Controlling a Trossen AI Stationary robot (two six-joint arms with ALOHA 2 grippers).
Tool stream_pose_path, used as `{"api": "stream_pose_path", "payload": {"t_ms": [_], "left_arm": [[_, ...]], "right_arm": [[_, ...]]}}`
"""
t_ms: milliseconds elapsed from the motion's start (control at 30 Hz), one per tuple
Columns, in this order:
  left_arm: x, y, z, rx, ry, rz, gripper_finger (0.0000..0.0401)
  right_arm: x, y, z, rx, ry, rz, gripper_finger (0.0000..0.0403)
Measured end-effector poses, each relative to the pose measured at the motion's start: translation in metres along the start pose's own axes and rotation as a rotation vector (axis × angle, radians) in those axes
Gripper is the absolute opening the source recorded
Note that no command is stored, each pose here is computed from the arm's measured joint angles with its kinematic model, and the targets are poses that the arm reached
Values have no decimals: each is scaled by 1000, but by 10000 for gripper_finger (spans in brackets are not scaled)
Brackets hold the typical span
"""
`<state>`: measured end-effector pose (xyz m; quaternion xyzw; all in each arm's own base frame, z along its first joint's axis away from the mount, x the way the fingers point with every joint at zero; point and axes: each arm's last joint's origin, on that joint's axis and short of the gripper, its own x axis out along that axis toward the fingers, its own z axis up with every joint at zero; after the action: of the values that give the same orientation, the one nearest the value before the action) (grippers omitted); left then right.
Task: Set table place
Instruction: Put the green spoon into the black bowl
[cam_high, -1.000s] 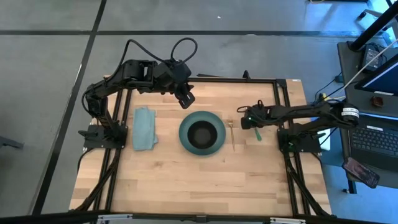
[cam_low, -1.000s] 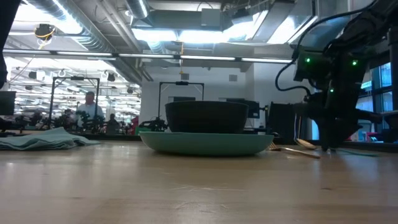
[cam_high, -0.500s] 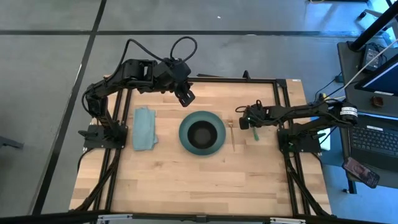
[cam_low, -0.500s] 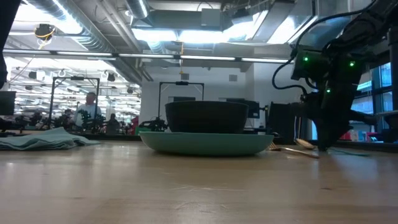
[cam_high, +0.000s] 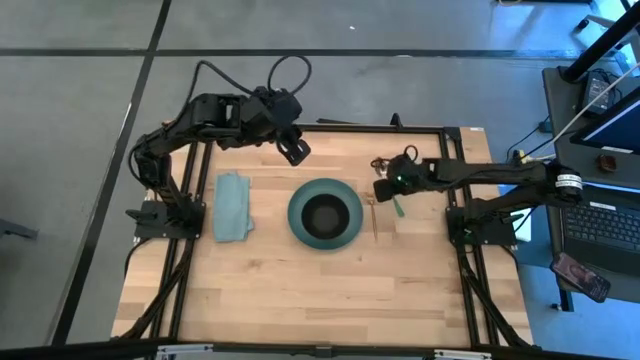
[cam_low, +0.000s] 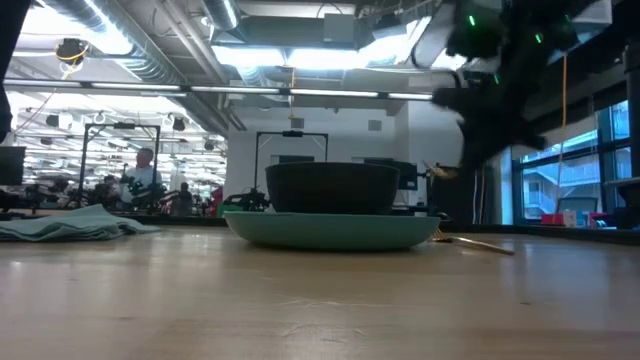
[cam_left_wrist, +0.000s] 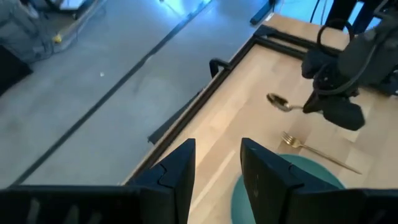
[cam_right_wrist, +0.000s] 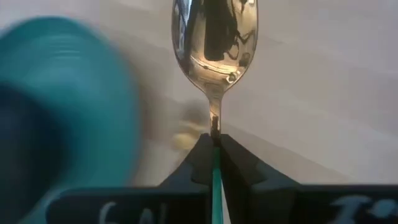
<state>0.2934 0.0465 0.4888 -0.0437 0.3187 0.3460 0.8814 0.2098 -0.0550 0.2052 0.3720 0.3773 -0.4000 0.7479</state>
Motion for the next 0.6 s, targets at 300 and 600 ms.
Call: {"api": "stream_pose_path", "payload": {"t_ms": [300, 600], "left_arm": [[-30, 30, 6, 46, -112, 25, 121], [-19, 69, 9, -33, -78, 146, 121]], "right_arm": [[-54, 54, 27, -189, 262, 286, 16], [-42, 128, 19, -383, 561, 295, 16]]}}
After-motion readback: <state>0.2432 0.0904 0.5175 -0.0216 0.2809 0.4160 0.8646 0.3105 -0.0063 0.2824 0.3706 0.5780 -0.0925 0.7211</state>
